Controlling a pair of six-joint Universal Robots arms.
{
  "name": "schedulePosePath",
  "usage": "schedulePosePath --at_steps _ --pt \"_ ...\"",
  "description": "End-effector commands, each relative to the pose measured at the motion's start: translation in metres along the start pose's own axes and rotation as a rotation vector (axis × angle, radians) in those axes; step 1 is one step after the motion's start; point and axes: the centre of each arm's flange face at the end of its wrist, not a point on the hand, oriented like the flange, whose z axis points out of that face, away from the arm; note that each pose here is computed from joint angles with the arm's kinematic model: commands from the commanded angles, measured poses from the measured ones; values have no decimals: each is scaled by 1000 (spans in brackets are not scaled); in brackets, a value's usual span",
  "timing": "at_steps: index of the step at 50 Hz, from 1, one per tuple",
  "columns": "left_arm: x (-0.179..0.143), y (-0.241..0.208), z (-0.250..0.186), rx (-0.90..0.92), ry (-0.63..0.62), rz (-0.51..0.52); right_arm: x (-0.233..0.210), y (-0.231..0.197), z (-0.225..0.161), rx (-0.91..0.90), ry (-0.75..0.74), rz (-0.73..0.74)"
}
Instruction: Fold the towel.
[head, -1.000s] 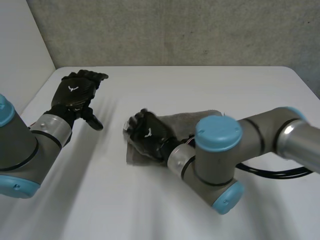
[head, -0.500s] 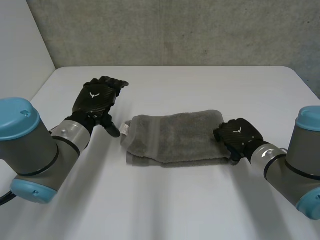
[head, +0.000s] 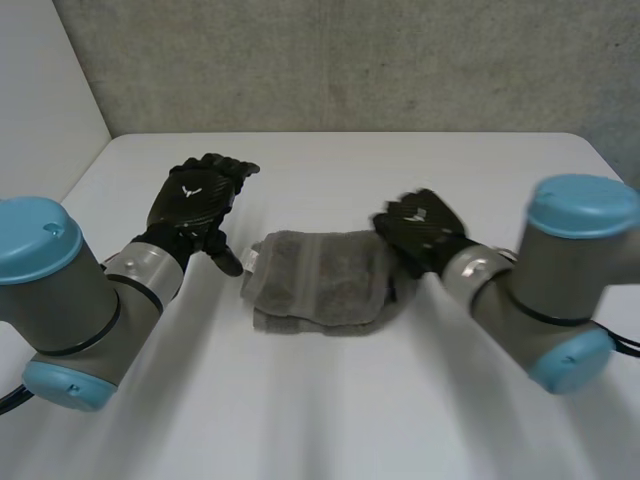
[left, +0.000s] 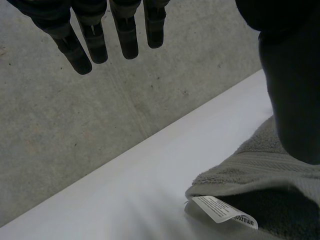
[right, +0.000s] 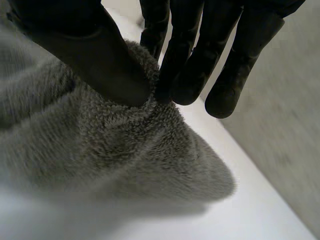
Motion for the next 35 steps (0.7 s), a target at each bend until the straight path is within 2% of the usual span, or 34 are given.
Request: schedulePosePath --at_steps 1,8,12,15,18,25,29,35 --pt "-6 -3 0 5 -27 -2 -65 -45 24 147 -158 -23" --pt "-13 -2 0 -2 -84 -8 -132 -21 41 130 -315 -17" --pt "-13 -3 0 0 -86 -7 -135 -15 43 119 -323 -8" --pt "-13 -3 0 -1 -86 -8 -130 -22 41 121 -317 53" --pt "-13 -3 1 3 -86 -7 -121 -42 26 134 -329 181" --pt "-9 -9 3 24 -76 -8 -89 -60 5 142 -263 225" --pt "0 -15 3 45 -52 -24 -41 -45 0 84 -145 263" --pt "18 -22 5 69 -2 -56 -20 -28 -6 22 -84 291"
